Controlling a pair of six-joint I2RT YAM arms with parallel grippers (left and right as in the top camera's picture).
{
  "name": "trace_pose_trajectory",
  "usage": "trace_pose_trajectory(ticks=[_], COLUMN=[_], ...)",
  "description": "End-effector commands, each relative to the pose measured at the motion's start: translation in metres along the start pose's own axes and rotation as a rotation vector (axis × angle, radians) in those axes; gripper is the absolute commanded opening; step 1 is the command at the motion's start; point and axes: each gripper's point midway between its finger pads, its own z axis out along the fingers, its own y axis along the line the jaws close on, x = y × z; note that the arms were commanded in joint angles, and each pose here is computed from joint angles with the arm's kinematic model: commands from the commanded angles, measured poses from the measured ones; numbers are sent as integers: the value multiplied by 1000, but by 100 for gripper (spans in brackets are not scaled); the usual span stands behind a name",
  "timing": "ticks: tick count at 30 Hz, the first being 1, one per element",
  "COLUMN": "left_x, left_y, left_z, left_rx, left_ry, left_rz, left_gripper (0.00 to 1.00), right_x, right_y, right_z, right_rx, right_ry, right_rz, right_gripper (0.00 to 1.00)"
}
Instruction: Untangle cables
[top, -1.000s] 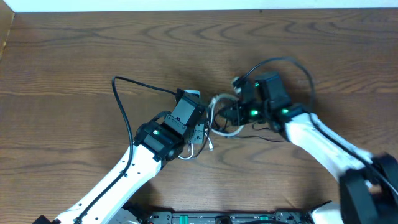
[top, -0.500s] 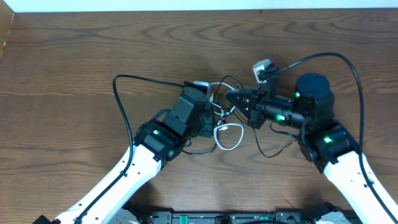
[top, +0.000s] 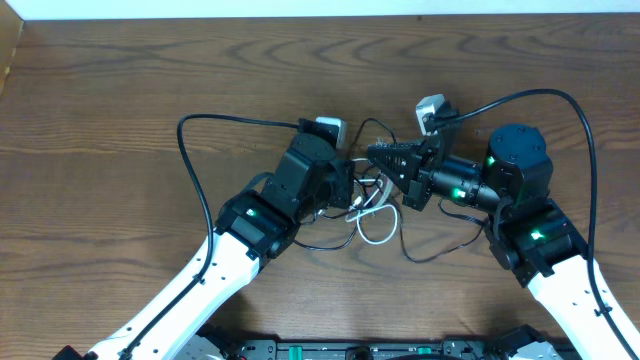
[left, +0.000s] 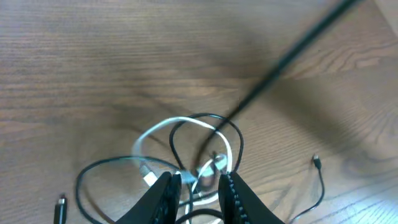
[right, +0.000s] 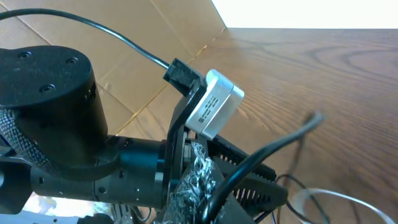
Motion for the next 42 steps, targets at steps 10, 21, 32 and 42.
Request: trace_pose_trajectory(ticks=[10, 21, 32, 42], left_x=[41, 65, 98, 109], left_y=[19, 32, 49, 56], left_z=[36, 79, 104, 114], left_rx=[-83, -128, -188, -208], left_ry=[167, 235, 330, 356], left_rz=[-139, -201, -205, -204], left_gripper=[26, 26, 26, 26], right_x=[-2, 20, 55, 60], right_y=[5, -66, -135, -175], right_z=[-2, -16, -70, -146], right_rx=[-10, 386, 875, 1303], right_ry=[-3, 18, 60, 53], right_rz=[5, 120, 226, 184], right_gripper=[1, 1, 1, 1])
